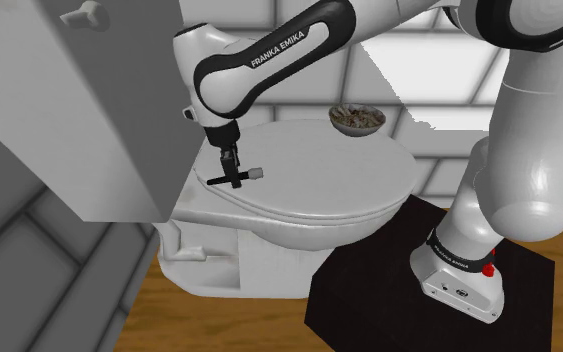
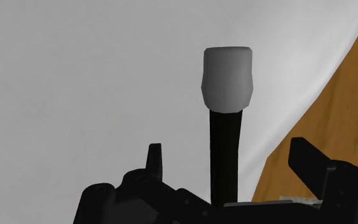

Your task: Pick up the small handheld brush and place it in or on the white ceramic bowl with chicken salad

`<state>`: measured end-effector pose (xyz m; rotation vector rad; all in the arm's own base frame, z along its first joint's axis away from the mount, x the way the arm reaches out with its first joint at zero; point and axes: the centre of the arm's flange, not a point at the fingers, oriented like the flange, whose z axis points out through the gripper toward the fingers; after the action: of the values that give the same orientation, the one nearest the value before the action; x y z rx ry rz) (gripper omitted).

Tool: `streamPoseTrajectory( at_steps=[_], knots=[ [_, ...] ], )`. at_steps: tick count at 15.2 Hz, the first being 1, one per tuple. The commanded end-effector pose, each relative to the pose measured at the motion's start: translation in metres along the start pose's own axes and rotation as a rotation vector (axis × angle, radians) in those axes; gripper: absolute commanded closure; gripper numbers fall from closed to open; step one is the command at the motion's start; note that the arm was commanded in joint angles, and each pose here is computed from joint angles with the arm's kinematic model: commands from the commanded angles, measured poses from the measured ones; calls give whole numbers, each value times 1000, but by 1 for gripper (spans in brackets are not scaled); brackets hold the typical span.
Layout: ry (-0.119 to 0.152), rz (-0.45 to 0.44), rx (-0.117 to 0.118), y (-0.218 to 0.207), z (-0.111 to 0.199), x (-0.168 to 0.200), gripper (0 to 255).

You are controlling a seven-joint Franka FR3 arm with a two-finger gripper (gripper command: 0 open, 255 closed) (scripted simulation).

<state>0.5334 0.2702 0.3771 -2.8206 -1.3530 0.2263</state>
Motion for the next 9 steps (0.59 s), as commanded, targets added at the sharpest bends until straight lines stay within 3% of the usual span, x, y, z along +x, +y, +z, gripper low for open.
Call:
streamPoseTrajectory(
  at_steps=[1,5,6,9],
  knots=[
    [0,0,0,0,1,0,0],
    [0,0,0,0,1,0,0],
    [0,0,0,0,1,0,255],
    [0,0,0,0,1,1,255]
  ],
)
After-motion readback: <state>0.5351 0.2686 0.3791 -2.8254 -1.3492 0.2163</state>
